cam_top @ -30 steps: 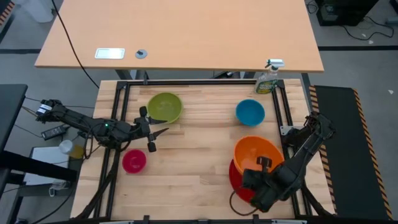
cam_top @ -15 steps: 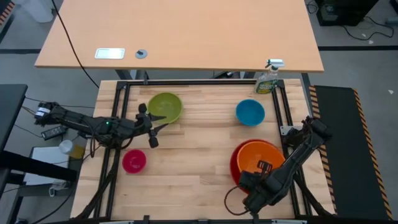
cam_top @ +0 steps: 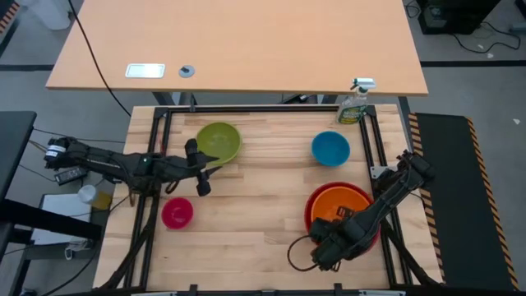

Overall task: Nest bowls inside each other
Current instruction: Stack the green bowl on top of the orange bowl

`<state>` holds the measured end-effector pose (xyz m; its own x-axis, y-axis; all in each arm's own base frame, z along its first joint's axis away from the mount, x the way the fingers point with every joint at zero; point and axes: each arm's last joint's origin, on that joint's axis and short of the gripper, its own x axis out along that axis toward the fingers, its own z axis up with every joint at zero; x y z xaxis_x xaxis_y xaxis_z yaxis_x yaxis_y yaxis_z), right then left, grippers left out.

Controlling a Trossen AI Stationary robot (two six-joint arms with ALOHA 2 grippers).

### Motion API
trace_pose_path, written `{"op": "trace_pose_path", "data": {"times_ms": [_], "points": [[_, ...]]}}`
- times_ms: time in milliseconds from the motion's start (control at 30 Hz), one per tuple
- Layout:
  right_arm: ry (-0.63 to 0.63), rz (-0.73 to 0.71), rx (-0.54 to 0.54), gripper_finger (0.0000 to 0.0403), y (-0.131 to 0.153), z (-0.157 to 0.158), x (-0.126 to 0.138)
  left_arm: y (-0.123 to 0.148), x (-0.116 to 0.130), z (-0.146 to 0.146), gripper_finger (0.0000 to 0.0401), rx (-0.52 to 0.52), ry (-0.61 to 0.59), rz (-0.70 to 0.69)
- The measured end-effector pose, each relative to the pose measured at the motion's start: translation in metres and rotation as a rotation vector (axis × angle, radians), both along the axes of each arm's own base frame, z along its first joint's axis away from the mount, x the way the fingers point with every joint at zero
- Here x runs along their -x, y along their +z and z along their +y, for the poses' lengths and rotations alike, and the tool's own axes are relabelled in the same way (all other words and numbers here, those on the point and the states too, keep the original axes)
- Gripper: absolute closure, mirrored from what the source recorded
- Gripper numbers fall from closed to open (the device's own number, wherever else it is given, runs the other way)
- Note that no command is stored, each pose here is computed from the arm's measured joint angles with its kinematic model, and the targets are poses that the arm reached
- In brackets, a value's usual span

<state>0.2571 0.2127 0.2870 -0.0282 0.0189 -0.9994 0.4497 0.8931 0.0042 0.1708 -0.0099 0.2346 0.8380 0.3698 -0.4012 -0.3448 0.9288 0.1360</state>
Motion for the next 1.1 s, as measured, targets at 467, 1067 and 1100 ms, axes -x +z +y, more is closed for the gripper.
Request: {"op": "trace_pose_path", "data": {"times_ms": [467, 1067, 1100], "points": [[0.140, -0.186, 0.333, 0.0251, 0.037, -0.054, -0.013, -0.036, -0.039, 0.017, 0.0211, 0.002, 0.124, 0.373], [0.208, -0.331, 0.376, 0.0263, 0.061, -0.072, -0.010, -0.083, -0.069, 0.060, 0.0239, -0.187, 0.204, 0.743], [0.210, -0.335, 0.377, 0.0263, 0.061, -0.073, -0.011, -0.085, -0.069, 0.060, 0.0258, -0.178, 0.193, 0.753]]}}
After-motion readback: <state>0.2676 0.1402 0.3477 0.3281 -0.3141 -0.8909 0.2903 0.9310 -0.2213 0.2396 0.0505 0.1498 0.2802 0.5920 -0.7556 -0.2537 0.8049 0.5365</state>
